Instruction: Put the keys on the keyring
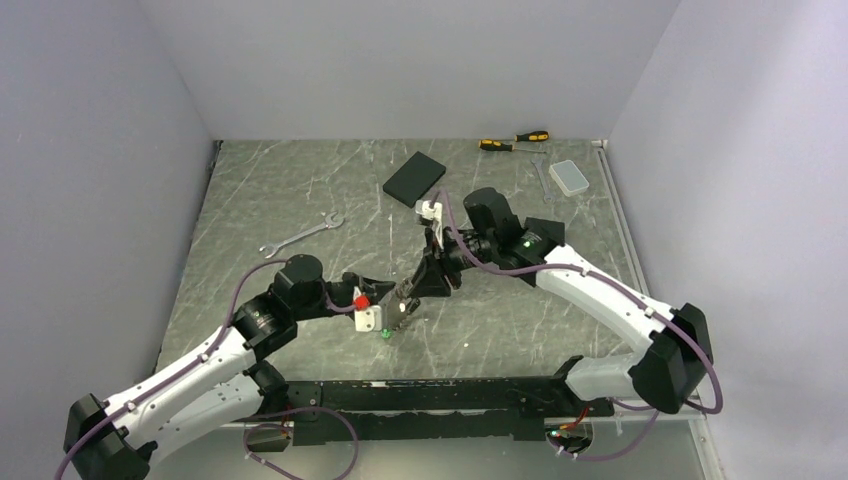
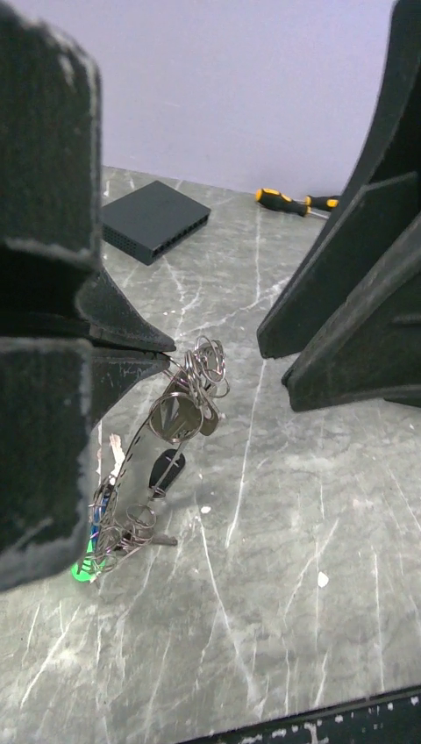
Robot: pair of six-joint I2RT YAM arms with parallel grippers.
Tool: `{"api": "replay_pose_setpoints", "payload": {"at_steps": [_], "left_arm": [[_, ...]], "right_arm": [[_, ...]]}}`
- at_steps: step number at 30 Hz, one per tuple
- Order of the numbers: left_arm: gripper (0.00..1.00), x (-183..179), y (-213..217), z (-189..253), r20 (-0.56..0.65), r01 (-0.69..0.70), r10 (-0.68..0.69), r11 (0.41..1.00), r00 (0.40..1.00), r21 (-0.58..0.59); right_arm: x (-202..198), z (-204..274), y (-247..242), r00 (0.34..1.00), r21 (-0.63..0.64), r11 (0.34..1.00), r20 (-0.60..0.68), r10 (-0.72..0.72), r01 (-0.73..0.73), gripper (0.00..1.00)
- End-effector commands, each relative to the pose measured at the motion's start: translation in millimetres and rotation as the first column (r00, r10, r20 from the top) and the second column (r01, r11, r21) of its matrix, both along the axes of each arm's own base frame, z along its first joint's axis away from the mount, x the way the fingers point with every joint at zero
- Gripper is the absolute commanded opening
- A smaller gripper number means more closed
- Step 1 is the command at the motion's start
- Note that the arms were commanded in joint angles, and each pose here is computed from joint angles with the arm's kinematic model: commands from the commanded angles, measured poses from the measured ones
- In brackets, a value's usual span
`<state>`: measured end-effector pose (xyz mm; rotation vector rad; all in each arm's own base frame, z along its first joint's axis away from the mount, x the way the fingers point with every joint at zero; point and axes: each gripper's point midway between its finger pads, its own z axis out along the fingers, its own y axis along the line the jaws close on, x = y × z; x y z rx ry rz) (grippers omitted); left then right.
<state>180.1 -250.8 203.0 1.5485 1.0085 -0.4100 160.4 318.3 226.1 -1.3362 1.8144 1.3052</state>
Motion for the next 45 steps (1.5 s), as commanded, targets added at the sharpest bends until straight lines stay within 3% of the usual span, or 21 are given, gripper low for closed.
{"api": "replay_pose_setpoints", "payload": {"at_steps": [1, 8, 19, 32, 37, 45], "left_arm": [[0.00, 23, -2, 38, 0.018, -0.101, 0.103, 0.992, 0.995, -0.070], [0.00, 40, 0, 35, -0.062, -0.194, 0.191, 0.980, 0.980, -0.046], [0.00, 44, 2, 33, -0.099, -0.226, 0.222, 0.974, 0.970, -0.032], [0.00, 43, 2, 36, -0.107, -0.227, 0.222, 0.973, 0.969, -0.039], [0.00, 42, 2, 36, -0.107, -0.222, 0.216, 0.974, 0.970, -0.041], [0.00, 43, 2, 35, -0.107, -0.225, 0.220, 0.974, 0.970, -0.040]], "right_arm": [[30, 21, 8, 0.973, 0.097, 0.970, 0.033, -0.228, 0.224, 0.42], [47, 21, 8, 0.917, 0.178, 0.915, 0.108, -0.384, 0.363, 0.43], [47, 14, 29, 0.888, 0.181, 0.924, 0.264, -0.376, 0.338, 0.41], [54, 8, 36, 0.855, 0.171, 0.914, 0.323, -0.405, 0.368, 0.37], [56, 8, 38, 0.852, 0.168, 0.912, 0.325, -0.410, 0.374, 0.33], [57, 4, 38, 0.847, 0.149, 0.917, 0.352, -0.398, 0.369, 0.13]]}}
